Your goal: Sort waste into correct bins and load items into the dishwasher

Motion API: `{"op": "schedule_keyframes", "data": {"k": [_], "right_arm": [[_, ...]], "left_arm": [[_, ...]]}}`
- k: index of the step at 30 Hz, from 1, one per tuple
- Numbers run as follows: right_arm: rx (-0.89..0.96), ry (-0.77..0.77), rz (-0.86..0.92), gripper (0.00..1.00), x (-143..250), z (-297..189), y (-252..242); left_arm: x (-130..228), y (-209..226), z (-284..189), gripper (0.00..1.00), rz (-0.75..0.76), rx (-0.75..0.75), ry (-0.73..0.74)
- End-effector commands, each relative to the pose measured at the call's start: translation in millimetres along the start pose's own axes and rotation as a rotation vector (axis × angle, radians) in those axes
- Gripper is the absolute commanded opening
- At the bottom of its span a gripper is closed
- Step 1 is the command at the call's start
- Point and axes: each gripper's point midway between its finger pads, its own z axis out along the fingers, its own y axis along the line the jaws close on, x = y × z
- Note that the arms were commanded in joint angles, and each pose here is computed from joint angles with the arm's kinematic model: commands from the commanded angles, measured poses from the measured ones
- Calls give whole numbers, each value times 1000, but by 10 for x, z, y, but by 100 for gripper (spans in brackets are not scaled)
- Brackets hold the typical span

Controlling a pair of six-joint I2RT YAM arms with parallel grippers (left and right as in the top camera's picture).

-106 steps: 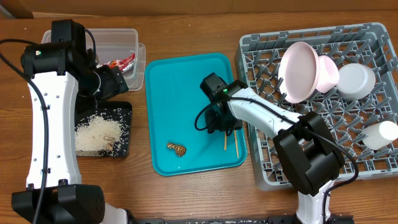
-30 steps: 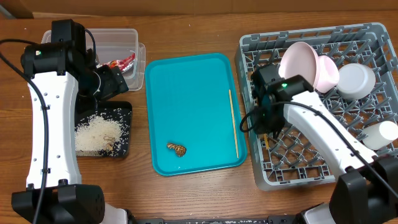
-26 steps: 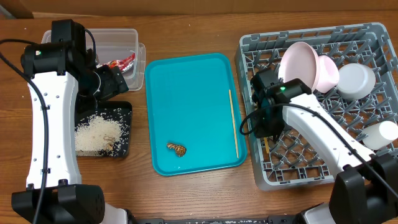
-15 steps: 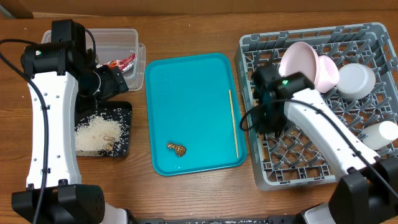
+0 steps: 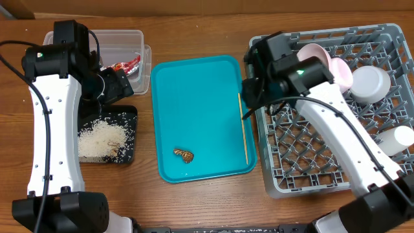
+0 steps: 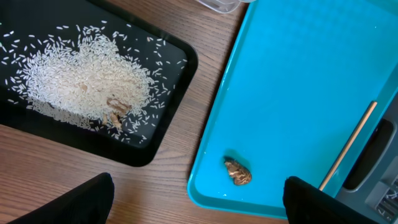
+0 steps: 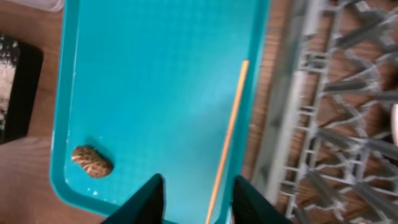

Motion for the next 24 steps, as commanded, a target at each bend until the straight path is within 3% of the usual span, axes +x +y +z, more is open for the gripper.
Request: {"op": "schedule_keyframes", "data": {"k": [1,13,24], "right_arm": [[-20,90,-14,44,103,306,97],[124,337,38,47,544,1186,-28],[172,437,68,47,750,1512,-154]], "left_arm": [[-30,-34,-135,88,25,9,-49],[-30,-34,-135,88,24,9,-48],[-31,-33,-135,89,25,8,-49]]}}
